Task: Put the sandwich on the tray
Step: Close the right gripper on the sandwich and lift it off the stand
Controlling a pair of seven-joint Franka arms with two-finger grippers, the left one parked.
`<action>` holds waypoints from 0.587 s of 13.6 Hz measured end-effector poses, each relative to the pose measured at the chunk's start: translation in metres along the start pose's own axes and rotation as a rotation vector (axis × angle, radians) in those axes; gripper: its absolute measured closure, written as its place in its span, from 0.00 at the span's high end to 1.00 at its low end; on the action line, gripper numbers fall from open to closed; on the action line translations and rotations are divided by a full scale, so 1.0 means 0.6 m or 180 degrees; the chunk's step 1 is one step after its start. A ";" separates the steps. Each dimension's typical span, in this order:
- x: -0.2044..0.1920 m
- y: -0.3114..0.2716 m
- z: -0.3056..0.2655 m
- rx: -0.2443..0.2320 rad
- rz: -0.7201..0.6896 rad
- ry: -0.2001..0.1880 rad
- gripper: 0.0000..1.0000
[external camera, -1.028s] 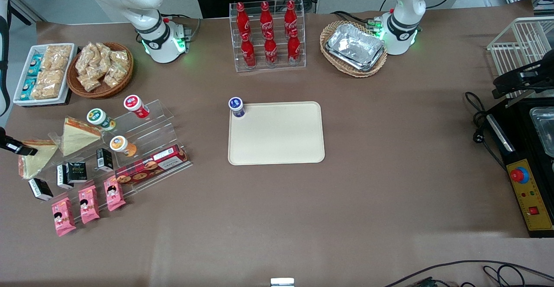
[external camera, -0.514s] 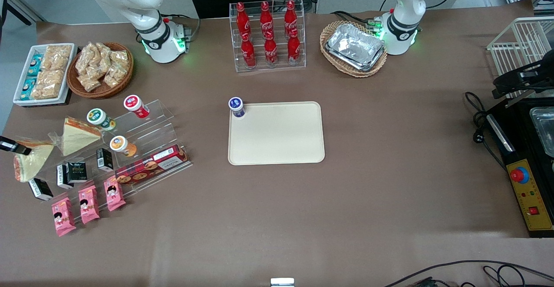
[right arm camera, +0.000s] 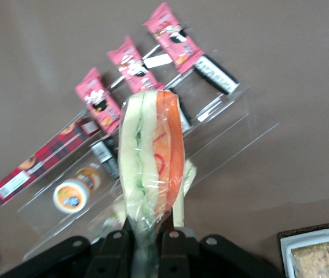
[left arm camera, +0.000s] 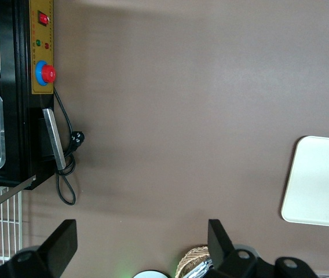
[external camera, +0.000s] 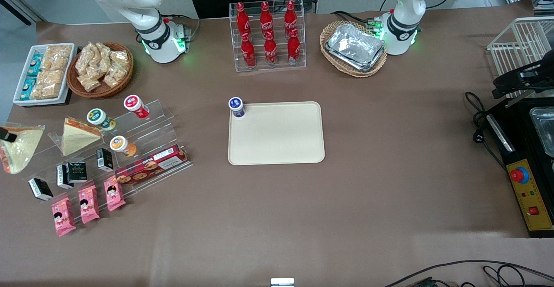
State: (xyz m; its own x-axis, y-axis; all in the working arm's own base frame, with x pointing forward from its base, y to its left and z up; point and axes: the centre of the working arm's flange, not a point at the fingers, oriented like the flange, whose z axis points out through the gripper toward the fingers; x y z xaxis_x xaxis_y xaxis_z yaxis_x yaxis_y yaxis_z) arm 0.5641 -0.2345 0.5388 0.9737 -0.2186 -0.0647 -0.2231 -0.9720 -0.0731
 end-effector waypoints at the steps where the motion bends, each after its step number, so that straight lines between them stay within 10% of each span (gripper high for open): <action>1: -0.001 -0.022 -0.012 0.0007 -0.0073 -0.0042 0.19; 8: -0.012 -0.161 -0.077 0.0025 -0.1081 0.0059 0.18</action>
State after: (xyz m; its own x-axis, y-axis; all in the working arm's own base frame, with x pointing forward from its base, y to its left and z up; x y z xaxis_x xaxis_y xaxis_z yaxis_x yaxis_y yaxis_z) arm 0.5805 -0.1431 0.5922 0.9931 0.1160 -0.0173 0.1138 -0.9889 -0.0951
